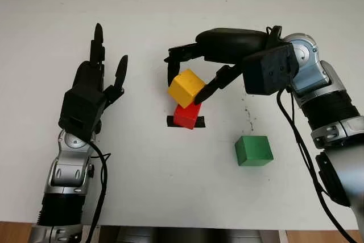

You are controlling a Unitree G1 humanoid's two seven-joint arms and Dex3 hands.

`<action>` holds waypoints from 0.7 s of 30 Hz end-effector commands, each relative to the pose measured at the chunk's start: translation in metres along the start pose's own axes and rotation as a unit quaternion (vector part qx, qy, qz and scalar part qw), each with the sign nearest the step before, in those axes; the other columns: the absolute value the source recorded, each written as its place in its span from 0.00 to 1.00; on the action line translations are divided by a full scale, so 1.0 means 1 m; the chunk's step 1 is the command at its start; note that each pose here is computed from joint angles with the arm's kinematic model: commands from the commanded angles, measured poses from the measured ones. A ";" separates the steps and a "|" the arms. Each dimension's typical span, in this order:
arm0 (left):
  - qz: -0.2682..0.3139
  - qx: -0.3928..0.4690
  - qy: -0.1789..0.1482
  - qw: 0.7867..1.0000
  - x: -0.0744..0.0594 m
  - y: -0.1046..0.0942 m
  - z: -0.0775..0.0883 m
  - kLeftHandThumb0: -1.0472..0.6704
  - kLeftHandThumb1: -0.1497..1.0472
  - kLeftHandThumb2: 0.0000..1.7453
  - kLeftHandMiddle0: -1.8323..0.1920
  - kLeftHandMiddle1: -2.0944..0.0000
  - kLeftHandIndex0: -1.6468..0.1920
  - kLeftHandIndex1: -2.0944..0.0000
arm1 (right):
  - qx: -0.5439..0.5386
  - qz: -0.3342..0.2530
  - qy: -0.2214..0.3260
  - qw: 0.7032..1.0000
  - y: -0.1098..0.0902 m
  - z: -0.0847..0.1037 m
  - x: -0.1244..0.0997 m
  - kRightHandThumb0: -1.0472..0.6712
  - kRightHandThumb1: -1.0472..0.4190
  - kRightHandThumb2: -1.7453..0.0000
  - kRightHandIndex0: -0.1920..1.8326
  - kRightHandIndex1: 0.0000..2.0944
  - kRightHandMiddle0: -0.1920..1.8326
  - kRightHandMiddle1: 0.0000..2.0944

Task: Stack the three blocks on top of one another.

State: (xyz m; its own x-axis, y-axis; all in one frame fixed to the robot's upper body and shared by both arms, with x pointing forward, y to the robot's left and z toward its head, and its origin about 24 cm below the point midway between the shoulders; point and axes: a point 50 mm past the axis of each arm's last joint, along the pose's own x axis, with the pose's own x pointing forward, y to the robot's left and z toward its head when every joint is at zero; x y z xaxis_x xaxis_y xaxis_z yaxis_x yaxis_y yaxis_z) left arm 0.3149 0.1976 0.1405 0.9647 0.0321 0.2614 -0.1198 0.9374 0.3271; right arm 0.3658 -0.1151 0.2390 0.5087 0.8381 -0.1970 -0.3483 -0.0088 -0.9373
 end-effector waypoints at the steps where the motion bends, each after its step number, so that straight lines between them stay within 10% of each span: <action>1: 0.005 -0.001 -0.005 1.000 -0.002 0.000 0.001 0.11 1.00 0.36 0.99 0.97 1.00 0.98 | -0.016 0.002 0.004 1.000 -0.009 0.002 -0.003 0.37 0.07 0.97 0.27 0.02 0.31 0.71; 21: -0.003 -0.001 -0.010 1.000 -0.004 -0.002 0.000 0.12 1.00 0.37 1.00 0.99 1.00 0.99 | -0.033 0.031 0.008 0.999 -0.015 0.005 -0.003 0.36 0.06 0.97 0.27 0.02 0.32 0.69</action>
State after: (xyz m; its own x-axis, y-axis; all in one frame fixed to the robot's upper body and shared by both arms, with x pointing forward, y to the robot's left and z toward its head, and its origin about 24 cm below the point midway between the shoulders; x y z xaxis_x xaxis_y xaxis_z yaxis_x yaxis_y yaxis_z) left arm 0.3135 0.1957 0.1397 0.9610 0.0257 0.2753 -0.1184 0.9381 0.3255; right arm 0.3667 -0.1163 0.2448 0.4975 0.8263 -0.2640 -0.3558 -0.0832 -0.9308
